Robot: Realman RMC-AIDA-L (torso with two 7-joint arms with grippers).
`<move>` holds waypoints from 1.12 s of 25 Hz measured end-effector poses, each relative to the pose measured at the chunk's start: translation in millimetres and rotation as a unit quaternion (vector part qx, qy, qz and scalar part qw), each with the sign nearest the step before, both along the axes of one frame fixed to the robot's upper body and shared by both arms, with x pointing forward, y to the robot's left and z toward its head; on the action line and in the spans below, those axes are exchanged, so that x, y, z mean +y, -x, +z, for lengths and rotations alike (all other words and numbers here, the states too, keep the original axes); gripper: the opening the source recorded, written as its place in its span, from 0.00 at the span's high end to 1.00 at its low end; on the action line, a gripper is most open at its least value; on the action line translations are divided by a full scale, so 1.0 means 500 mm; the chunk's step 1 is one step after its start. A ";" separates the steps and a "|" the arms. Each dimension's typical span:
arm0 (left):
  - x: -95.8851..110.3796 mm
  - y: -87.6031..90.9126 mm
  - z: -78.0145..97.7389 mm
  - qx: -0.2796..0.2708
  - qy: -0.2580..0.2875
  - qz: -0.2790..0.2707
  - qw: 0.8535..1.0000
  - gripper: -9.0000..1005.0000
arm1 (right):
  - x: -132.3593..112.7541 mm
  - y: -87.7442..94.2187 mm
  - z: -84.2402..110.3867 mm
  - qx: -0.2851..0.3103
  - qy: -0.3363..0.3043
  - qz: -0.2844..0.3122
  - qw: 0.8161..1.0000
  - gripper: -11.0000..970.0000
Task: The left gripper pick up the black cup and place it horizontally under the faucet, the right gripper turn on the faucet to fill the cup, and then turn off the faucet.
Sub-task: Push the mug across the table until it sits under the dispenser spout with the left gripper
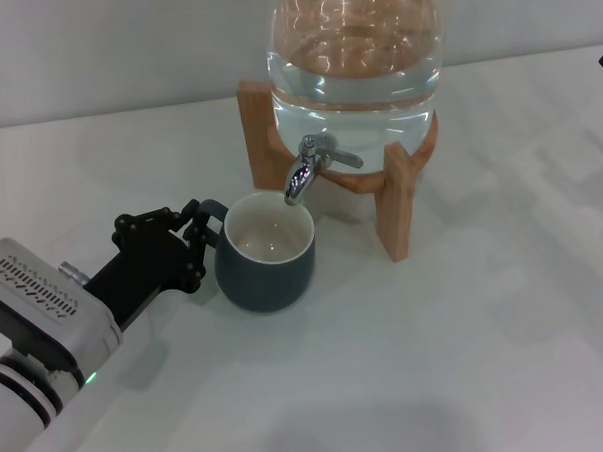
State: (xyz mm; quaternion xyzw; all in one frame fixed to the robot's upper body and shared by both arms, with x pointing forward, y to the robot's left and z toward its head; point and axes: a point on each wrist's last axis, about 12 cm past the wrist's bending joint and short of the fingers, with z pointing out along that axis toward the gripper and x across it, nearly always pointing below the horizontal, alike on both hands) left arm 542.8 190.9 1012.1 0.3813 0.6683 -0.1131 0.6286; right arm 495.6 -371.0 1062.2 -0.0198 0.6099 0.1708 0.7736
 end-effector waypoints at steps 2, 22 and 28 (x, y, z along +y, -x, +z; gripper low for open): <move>0.000 -0.001 -0.001 0.001 -0.002 0.000 1.000 0.89 | 0.001 -0.002 0.001 -0.001 0.000 0.001 1.000 0.13; 0.002 -0.013 -0.005 0.019 -0.016 0.013 1.000 0.69 | 0.011 -0.014 0.004 -0.002 0.005 0.009 1.000 0.13; -0.001 -0.015 -0.003 0.021 -0.013 0.010 1.000 0.67 | 0.012 -0.015 0.004 -0.002 0.006 0.009 1.000 0.13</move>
